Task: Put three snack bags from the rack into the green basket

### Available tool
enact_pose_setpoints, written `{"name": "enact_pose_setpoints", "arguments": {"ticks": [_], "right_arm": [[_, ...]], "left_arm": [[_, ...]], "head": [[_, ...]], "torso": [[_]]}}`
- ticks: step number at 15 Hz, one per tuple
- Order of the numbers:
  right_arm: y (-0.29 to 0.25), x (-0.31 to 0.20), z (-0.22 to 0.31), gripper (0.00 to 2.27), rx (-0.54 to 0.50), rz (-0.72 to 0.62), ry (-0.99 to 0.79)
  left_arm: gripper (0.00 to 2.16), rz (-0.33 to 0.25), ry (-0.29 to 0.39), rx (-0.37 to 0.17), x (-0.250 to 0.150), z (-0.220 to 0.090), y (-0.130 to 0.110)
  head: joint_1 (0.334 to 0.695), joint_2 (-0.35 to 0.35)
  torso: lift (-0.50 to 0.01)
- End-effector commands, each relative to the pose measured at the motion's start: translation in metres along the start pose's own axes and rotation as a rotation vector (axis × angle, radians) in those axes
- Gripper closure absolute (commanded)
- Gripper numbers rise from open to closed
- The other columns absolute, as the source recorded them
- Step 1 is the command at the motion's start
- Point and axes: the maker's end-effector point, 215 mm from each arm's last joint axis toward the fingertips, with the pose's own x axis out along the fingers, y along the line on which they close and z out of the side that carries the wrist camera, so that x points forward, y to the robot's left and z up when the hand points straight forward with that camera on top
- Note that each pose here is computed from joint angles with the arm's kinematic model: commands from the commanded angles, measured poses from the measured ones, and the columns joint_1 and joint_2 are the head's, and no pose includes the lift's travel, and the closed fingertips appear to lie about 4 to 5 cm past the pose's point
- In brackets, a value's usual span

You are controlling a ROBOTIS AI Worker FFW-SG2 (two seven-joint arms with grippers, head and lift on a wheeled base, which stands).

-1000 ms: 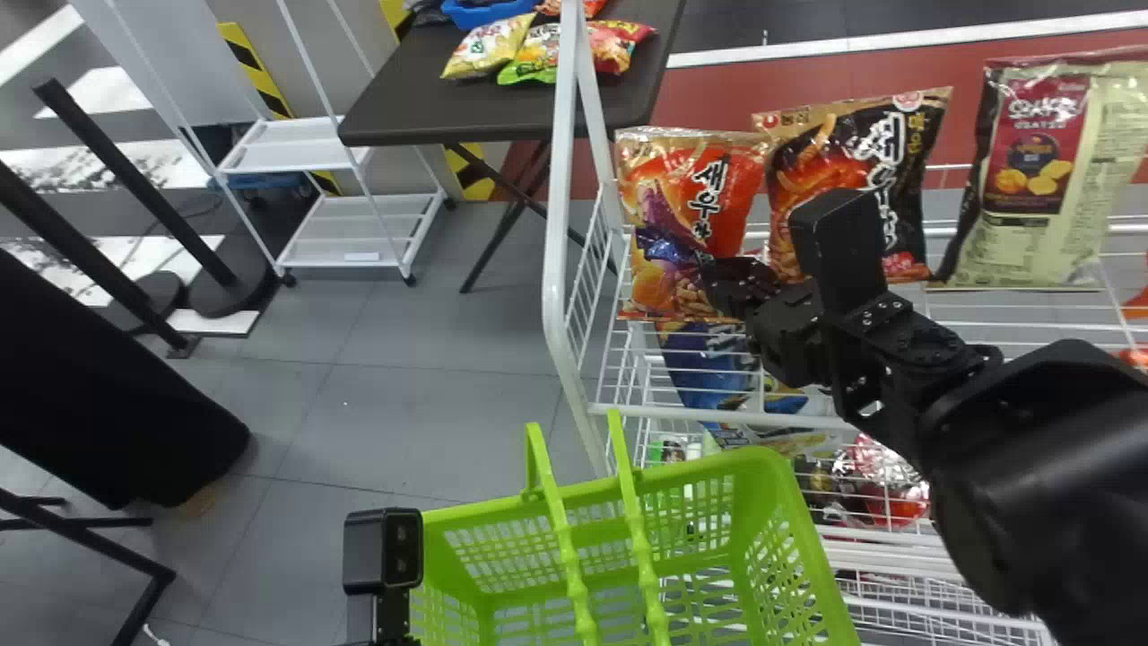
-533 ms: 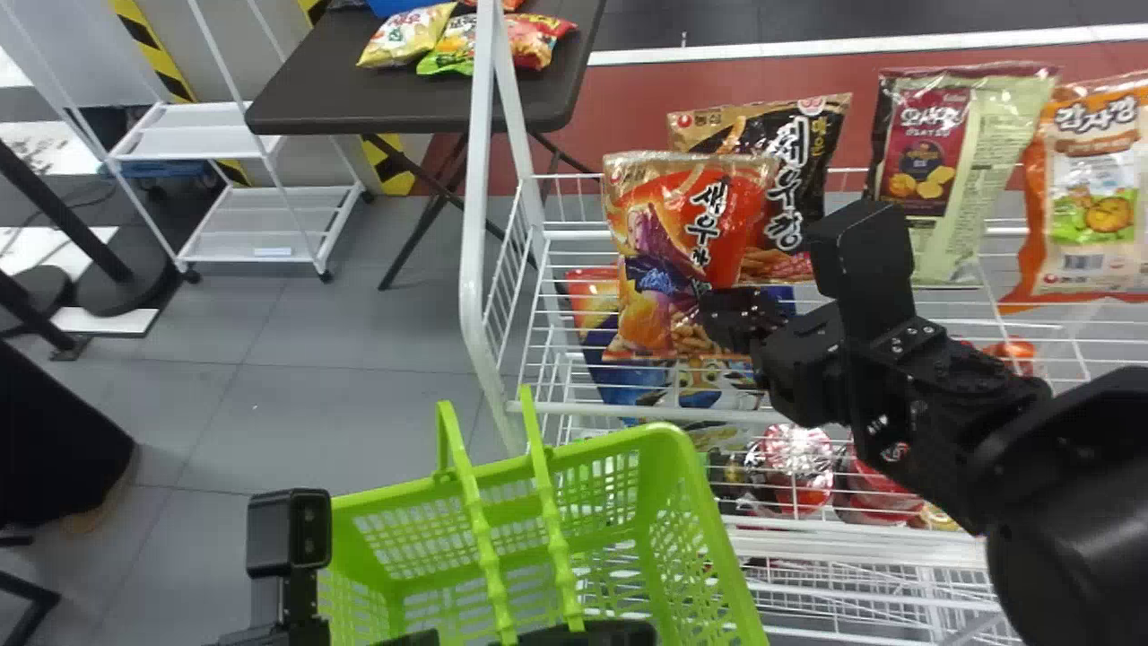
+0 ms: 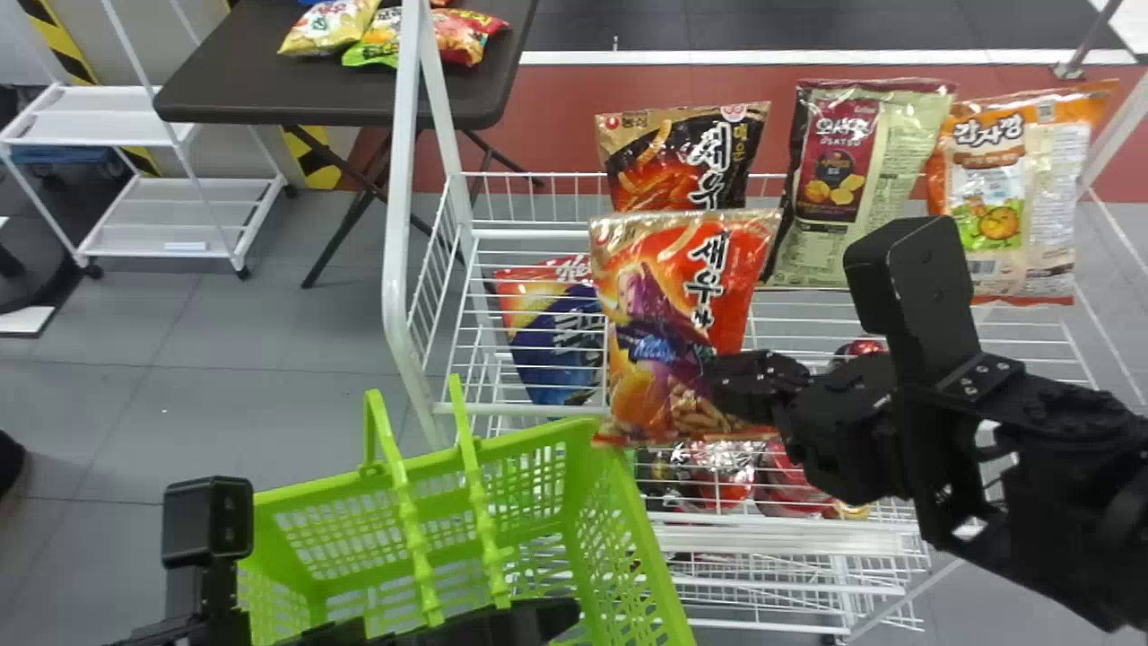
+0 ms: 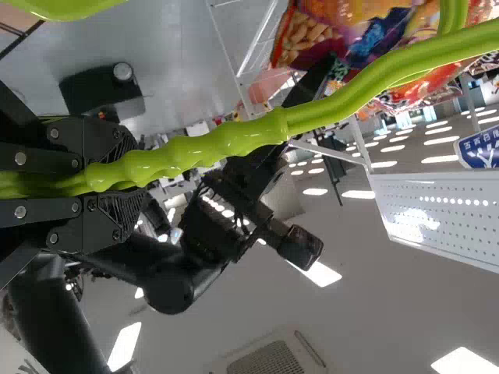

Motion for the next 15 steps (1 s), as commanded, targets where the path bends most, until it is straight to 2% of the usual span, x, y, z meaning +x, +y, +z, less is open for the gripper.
{"name": "enact_pose_setpoints", "arguments": {"ticks": [1,7,11,12,13,14,15], "right_arm": [[0.018,-0.023,-0.016,2.25,-0.003,0.040,0.067],[0.084,-0.037,-0.036,2.25,0.011,0.220,0.147],[0.129,-0.025,-0.055,2.25,0.013,0.316,0.202],[0.135,-0.023,-0.059,2.02,0.011,0.328,0.212],[0.137,-0.022,-0.060,1.48,0.007,0.329,0.216],[0.135,-0.022,-0.060,0.34,0.003,0.320,0.216],[0.133,-0.022,-0.061,0.00,0.004,0.316,0.216]], "left_arm": [[2.15,-0.003,0.000,-0.003,0.002,0.000,0.001],[2.15,-0.018,0.025,-0.010,0.014,-0.006,0.000],[2.15,-0.027,0.035,-0.005,0.019,-0.008,-0.003],[2.15,-0.027,0.035,-0.005,0.019,-0.008,-0.003],[2.15,-0.027,0.034,-0.005,0.018,-0.008,-0.003],[2.15,-0.027,0.033,-0.006,0.018,-0.008,-0.003],[2.15,-0.028,0.032,-0.006,0.017,-0.008,-0.003]], "head": [[0.695,0.025],[0.695,0.041],[0.695,0.108],[0.695,0.127],[0.695,0.145],[0.695,0.162],[0.695,0.180]], "torso": [[0.000],[0.000],[0.000],[0.000],[0.000],[0.000],[0.000]]}}
